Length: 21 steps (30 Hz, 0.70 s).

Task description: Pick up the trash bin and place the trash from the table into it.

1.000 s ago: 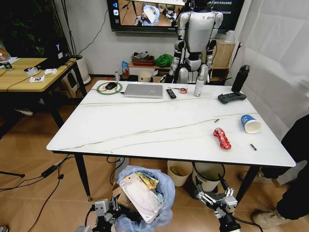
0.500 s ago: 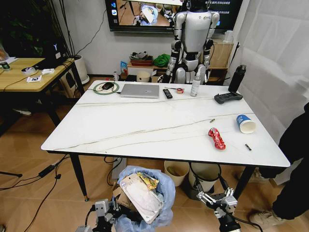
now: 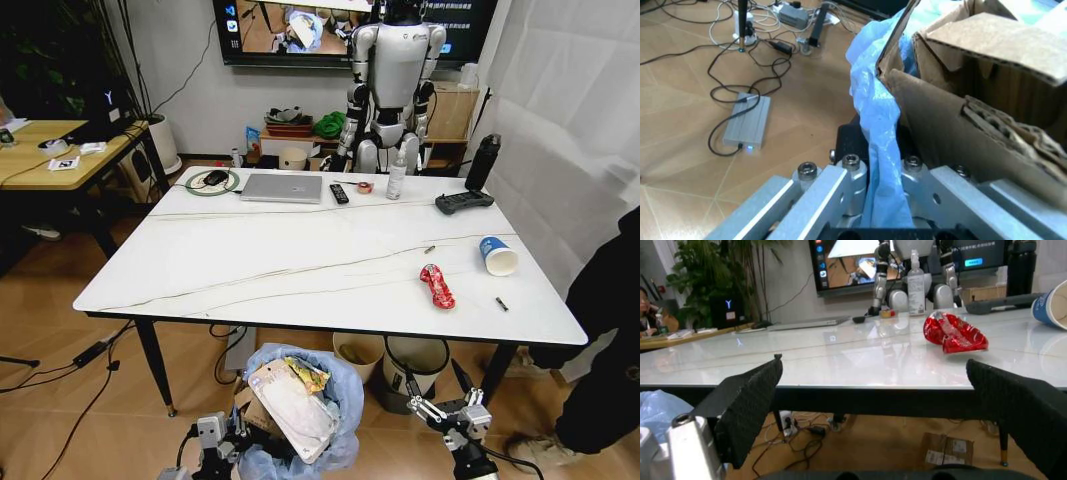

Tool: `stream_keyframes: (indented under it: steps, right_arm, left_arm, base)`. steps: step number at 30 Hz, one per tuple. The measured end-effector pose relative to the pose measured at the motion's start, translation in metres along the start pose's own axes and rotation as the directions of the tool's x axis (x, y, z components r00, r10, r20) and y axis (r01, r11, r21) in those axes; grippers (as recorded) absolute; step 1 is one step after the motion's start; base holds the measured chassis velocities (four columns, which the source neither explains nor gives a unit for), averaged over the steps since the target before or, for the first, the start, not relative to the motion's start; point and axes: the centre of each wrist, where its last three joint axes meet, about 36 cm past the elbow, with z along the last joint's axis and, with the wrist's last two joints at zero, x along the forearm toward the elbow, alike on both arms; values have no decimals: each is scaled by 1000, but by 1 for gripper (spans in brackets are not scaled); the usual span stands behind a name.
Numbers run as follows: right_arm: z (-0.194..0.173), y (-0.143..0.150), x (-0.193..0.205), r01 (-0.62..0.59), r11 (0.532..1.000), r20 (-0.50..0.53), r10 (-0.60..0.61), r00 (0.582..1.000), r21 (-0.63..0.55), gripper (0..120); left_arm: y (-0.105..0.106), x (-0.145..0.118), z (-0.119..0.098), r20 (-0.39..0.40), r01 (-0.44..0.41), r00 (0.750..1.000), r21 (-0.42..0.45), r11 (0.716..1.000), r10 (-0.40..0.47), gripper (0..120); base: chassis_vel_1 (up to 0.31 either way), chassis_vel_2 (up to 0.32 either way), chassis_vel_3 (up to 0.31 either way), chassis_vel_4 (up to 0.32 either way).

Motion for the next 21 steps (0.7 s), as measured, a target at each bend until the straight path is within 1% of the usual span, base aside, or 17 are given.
stream_keyframes:
  steps: [10, 21]
  right_arm:
    - [2, -1, 0, -5, 1000, -2, 5, 1000, 0, 100]
    - [4, -3, 0, -18, 1000, -3, 18, 1000, -5, 100]
  left_arm:
    - [-2, 0, 0, 1, -2, 1000, 1, 1000, 2, 0]
    - [-3, -1, 2, -4, -3, 1000, 1, 1000, 3, 0]
  base:
    - [-7, -7, 10, 9]
    - [-35, -32, 40, 45]
